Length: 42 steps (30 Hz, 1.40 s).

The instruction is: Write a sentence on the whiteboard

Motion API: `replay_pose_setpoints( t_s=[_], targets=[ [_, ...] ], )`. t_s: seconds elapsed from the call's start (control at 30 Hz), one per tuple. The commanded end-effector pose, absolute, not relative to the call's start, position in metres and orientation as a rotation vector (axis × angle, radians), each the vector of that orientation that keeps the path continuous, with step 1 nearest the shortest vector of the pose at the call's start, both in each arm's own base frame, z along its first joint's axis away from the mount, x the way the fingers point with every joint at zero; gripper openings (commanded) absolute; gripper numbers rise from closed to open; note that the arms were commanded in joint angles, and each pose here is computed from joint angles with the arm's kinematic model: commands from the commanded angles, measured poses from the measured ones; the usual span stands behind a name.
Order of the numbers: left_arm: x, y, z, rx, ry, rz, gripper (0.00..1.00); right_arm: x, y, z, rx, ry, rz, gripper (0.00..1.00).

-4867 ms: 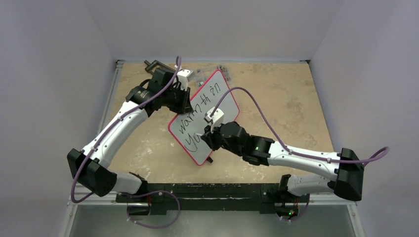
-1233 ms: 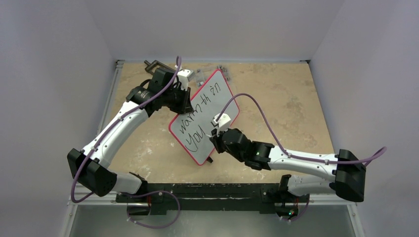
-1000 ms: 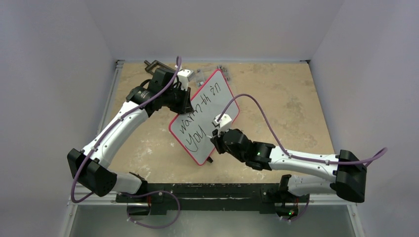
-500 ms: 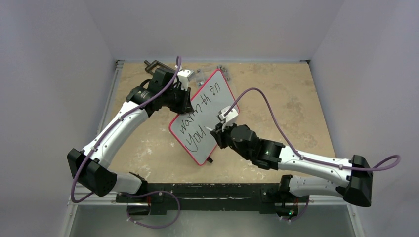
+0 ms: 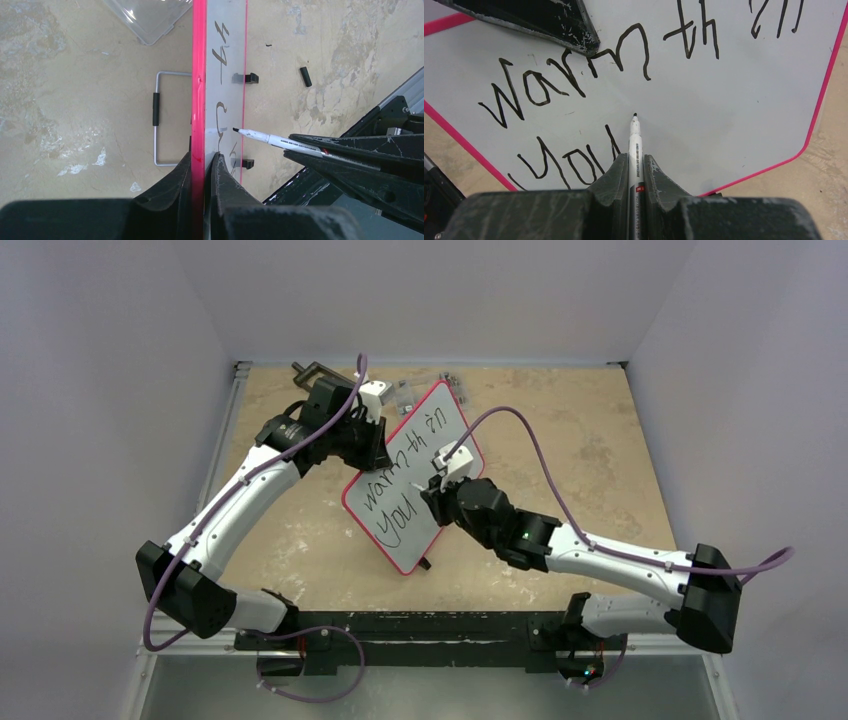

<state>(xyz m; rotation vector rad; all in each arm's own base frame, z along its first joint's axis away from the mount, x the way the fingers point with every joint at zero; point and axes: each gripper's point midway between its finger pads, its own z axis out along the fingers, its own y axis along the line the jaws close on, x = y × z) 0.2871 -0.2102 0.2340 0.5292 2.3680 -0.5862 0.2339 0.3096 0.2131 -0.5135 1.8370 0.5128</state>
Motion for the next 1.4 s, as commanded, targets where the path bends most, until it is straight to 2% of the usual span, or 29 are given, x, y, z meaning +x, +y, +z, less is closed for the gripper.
replay_pose_setpoints(
  t_s=[0.0, 0.83, 1.37],
  targets=[
    [0.302, -0.146, 0.209, 0.534, 2.435, -0.133, 0.00, 0.243, 0.320, 0.238, -0.487, 1.771, 0.571, 0.00],
    [0.302, -0.146, 0.211, 0.532, 2.430, -0.135, 0.00, 0.215, 0.291, 0.148, -0.475, 1.972, 0.600, 0.00],
    [0.302, -0.146, 0.210, 0.533, 2.433, -0.134, 0.00, 0.228, 0.304, 0.190, -0.483, 1.886, 0.602, 0.00]
  ],
)
